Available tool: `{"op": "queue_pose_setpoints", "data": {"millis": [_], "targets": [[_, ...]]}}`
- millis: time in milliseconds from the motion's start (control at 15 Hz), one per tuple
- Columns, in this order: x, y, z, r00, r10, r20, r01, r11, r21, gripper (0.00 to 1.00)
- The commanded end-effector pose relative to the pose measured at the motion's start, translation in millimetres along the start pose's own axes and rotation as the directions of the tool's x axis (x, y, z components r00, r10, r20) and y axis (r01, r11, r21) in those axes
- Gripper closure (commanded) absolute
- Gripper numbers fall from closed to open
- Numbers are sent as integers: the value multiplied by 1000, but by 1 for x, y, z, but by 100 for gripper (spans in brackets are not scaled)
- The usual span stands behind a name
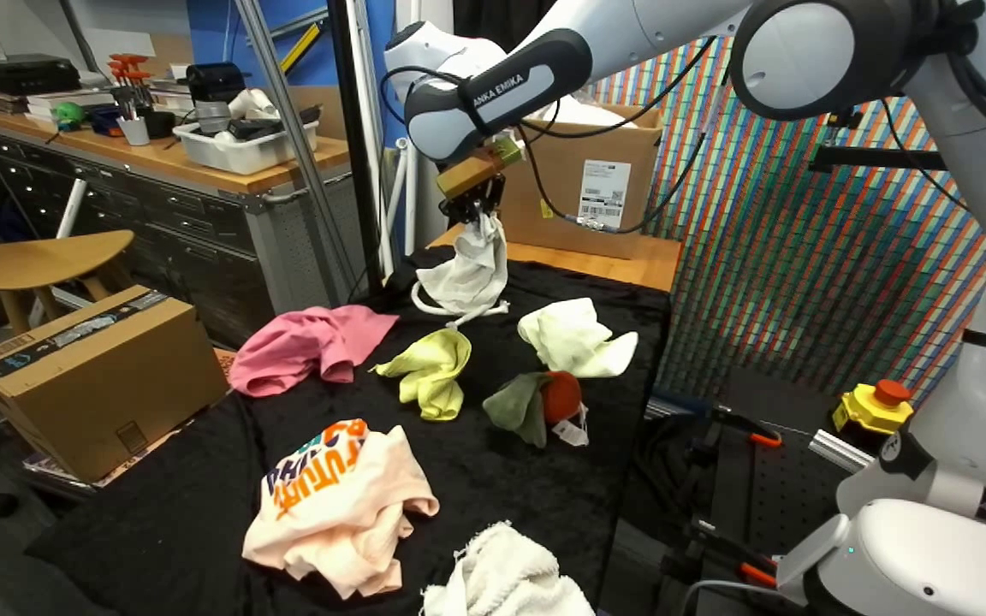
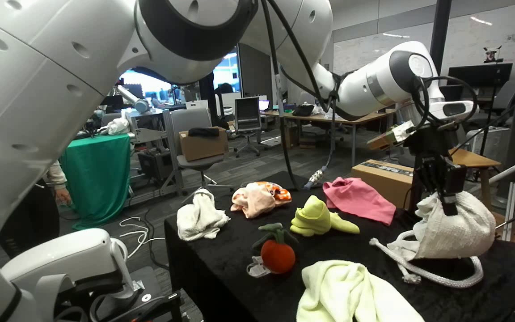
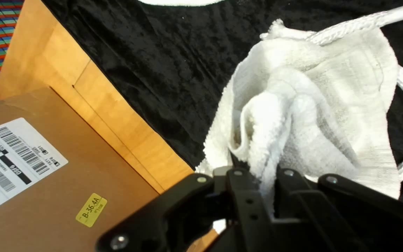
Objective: Pile the rope, radish, t-shirts and towels together on the table
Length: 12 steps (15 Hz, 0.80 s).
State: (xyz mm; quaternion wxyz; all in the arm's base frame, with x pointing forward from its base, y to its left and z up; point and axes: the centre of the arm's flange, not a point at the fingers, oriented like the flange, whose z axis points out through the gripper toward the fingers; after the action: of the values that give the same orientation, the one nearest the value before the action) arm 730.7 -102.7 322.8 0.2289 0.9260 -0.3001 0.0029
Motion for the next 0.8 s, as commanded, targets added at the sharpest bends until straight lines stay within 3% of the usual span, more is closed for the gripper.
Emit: {"op": "queue_pose_setpoints", "data": {"millis": [0, 200, 600, 733], "targets": [[-6, -5, -7, 1000, 3, -31, -1, 998, 60, 60], [-14, -11, -10, 999, -19, -42, 23, 996, 83, 52], [-29, -21, -13, 996, -68, -56, 74, 991, 115, 7], [-36, -31, -19, 991, -111, -70, 119, 985, 128, 0]]}}
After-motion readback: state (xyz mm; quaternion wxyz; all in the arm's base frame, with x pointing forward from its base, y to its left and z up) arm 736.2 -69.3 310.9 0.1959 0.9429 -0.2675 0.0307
